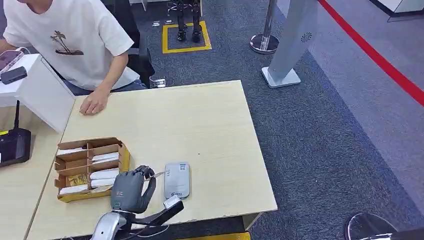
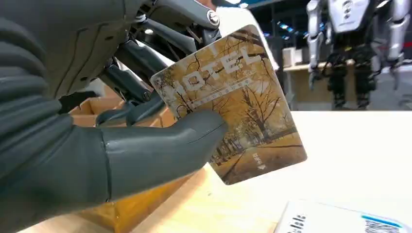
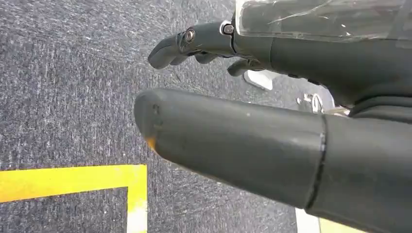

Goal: Pass the card to the sensor for recognition and then transmit it.

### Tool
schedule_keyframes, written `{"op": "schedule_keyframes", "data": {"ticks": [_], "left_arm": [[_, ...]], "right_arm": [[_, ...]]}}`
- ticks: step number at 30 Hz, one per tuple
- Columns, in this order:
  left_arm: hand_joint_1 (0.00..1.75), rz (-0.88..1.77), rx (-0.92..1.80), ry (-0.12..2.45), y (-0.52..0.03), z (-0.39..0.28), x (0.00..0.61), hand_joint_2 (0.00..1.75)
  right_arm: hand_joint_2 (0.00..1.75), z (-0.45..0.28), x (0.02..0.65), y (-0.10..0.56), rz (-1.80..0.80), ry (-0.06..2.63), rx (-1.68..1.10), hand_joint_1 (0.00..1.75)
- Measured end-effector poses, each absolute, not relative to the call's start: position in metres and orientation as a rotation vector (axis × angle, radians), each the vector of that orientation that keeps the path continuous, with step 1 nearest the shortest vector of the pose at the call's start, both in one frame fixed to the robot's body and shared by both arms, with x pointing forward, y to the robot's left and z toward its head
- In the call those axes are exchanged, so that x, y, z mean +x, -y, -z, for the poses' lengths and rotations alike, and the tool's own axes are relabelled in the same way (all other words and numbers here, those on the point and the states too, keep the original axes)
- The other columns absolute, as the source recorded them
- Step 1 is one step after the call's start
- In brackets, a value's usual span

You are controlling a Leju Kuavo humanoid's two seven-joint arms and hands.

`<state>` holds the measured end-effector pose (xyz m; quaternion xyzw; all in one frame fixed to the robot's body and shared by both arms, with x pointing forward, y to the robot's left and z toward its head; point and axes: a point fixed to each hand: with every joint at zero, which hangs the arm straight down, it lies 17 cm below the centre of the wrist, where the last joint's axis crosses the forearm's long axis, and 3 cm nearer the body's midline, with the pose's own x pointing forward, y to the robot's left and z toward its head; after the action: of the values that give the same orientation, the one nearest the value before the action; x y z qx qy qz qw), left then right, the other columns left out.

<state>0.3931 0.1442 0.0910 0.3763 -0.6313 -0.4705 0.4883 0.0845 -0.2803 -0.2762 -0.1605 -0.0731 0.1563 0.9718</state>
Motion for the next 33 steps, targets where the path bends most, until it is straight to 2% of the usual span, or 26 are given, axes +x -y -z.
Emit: {"op": "schedule_keyframes", "data": {"ticks": [16,33], "left_arm": [[1.75,1.111,0.849,1.444,-0.136,-0.059,0.422,1.75],[1.75,1.145,0.805,1.494,-0.114,-0.06,0.422,1.75]], "right_arm": [[0.0,0.274,0.096,0.28,-0.372,0.16,-0.333,0.0],[0.0,0.273,0.102,0.279,-0.379,0.17,-0.331,0.0]]}}
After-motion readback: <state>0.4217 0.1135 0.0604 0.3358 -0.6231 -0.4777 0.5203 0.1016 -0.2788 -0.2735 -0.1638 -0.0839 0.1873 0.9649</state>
